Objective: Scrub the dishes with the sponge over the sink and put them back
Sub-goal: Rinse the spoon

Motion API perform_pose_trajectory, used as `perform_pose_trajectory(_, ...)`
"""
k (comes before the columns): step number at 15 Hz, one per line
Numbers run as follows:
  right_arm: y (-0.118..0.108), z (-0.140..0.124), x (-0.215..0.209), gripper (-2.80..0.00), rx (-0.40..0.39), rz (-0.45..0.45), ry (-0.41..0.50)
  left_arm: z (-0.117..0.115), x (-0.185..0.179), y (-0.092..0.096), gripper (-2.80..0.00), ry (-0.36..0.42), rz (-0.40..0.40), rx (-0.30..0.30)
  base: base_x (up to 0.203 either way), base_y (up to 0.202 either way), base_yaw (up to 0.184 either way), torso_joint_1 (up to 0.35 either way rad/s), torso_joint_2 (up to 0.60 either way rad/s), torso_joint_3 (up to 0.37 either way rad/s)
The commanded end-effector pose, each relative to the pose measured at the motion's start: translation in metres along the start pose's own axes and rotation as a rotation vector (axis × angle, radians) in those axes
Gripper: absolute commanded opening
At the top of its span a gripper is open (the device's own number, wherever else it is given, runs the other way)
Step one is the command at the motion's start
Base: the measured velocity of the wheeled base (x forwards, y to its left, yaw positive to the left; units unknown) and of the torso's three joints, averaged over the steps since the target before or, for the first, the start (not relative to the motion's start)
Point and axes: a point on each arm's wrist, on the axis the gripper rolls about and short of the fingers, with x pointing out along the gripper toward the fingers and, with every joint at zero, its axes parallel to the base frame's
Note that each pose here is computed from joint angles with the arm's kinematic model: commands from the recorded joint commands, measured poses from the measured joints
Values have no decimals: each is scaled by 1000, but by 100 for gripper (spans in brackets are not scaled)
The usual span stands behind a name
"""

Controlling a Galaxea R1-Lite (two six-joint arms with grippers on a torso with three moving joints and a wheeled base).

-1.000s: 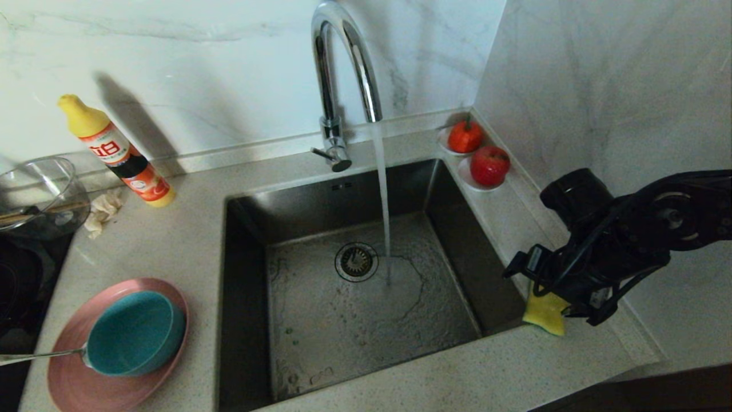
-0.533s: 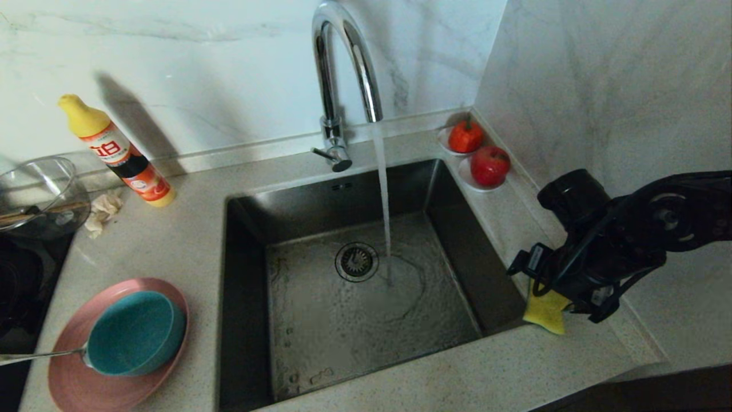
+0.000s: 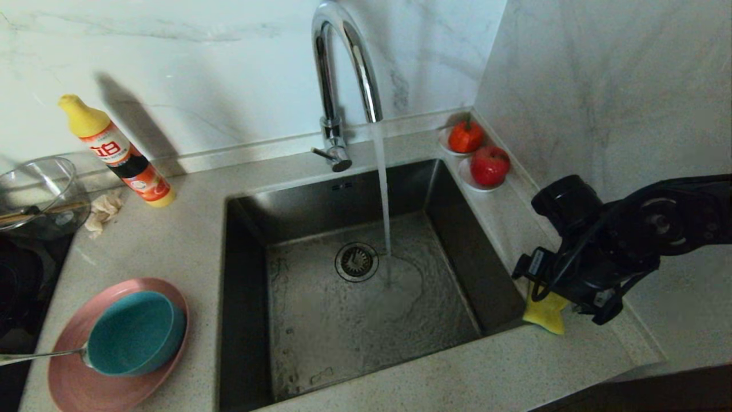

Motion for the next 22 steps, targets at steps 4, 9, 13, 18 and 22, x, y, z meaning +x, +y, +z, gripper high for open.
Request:
perform_pose_trajectory(4, 5, -9, -11, 0, -32, 7, 17, 0, 0, 0, -280, -2, 0, 0, 0, 0, 0, 0, 0, 0)
perform_pose_trajectory(9, 9, -18, -16, 0, -67, -17, 10, 0, 0, 0, -280, -2, 0, 0, 0, 0, 0, 0, 0, 0)
perform_pose_trajectory(13, 12, -17, -13, 0, -69, -26, -6, 0, 0, 0, -280, -1, 0, 0, 0, 0, 0, 0, 0, 0)
perform_pose_trajectory(18, 14, -15, -13, 0, -60, -18, -11, 0, 0, 0, -280, -1, 0, 0, 0, 0, 0, 0, 0, 0)
perform_pose_trajectory(22, 14, -15, -12, 0, -61, -21, -7, 0, 0, 0, -280, -2, 0, 0, 0, 0, 0, 0, 0, 0)
